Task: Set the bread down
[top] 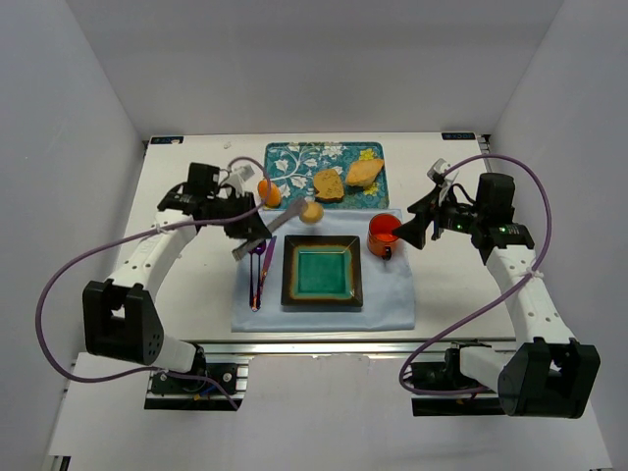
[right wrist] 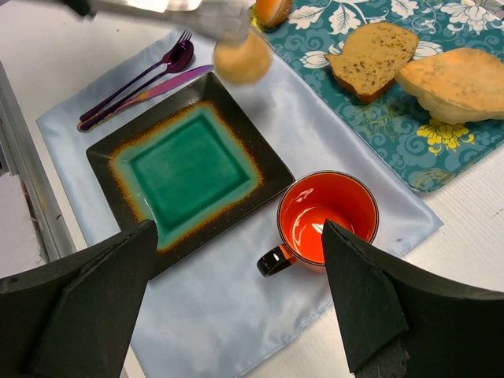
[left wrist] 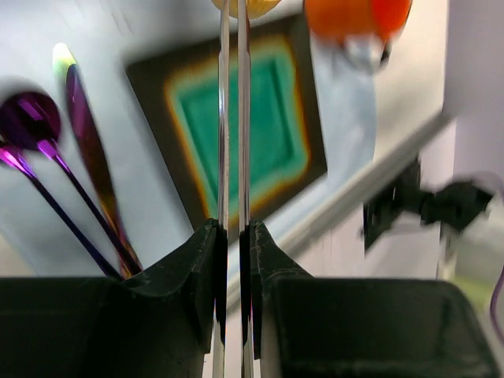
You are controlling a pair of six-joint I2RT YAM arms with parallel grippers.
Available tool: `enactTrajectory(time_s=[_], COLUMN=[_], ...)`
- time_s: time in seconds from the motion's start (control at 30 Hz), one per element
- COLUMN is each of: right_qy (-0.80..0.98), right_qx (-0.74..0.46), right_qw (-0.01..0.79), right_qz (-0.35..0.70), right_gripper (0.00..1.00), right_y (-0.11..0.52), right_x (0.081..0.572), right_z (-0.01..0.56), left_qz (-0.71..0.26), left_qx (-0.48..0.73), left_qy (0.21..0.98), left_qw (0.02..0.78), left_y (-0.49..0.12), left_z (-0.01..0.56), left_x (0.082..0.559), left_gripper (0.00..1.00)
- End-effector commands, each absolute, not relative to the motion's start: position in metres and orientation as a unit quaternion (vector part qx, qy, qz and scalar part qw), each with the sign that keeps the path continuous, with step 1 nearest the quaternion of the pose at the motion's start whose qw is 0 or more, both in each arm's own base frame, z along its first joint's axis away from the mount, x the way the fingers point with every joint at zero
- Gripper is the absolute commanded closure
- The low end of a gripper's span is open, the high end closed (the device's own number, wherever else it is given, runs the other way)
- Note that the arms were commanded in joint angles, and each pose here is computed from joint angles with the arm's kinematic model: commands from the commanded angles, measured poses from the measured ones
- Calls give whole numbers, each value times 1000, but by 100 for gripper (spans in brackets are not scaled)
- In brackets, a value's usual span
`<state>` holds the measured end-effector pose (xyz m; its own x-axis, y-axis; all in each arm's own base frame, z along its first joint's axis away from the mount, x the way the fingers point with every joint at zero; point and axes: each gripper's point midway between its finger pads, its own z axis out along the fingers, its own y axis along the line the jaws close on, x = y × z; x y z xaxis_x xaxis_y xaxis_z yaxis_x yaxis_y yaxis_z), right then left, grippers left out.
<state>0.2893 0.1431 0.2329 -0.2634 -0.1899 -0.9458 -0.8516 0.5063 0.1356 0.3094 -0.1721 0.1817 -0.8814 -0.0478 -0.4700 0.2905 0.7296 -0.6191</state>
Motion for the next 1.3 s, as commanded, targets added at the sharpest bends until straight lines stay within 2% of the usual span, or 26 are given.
enactTrajectory(time_s=[0.0,0.23,0.33,0.37,0.47,0.6,0.97,1.1,1.27], right_qy=[710,711,711,711,712,713,710,709,709], right_qx=[-368,-368,-367,-368,-366,-366,-368,-369,-367], right_qw=[490,488,489,490,490,489,490,491,492], right_qz=[347,348,347,345,344,343,346,346,347], right_gripper=[11,11,11,11,11,11,11,11,11], right_y=[145,145,145,145,144,144,145,145,145], right_x=[291,293,292,291,289,287,288,288,286], right_z=[239,242,243,243,241,239,240,240,239], left_qz=[-386,-362,-348,-344,-337,-329,-333,-349,-371], left_qx=[121,162,161,159,160,165,141,143,125], left_qy=[898,911,917,919,920,919,902,893,880], left_qw=[175,112,111,112,118,142,236,245,268], left_y=[-185,-190,-189,-187,-186,-185,-195,-204,-223], left_z=[169,136,129,128,130,143,196,205,206], left_x=[258,217,217,217,221,228,269,286,328], left_gripper=[97,93,79,67,52,47,50,52,56])
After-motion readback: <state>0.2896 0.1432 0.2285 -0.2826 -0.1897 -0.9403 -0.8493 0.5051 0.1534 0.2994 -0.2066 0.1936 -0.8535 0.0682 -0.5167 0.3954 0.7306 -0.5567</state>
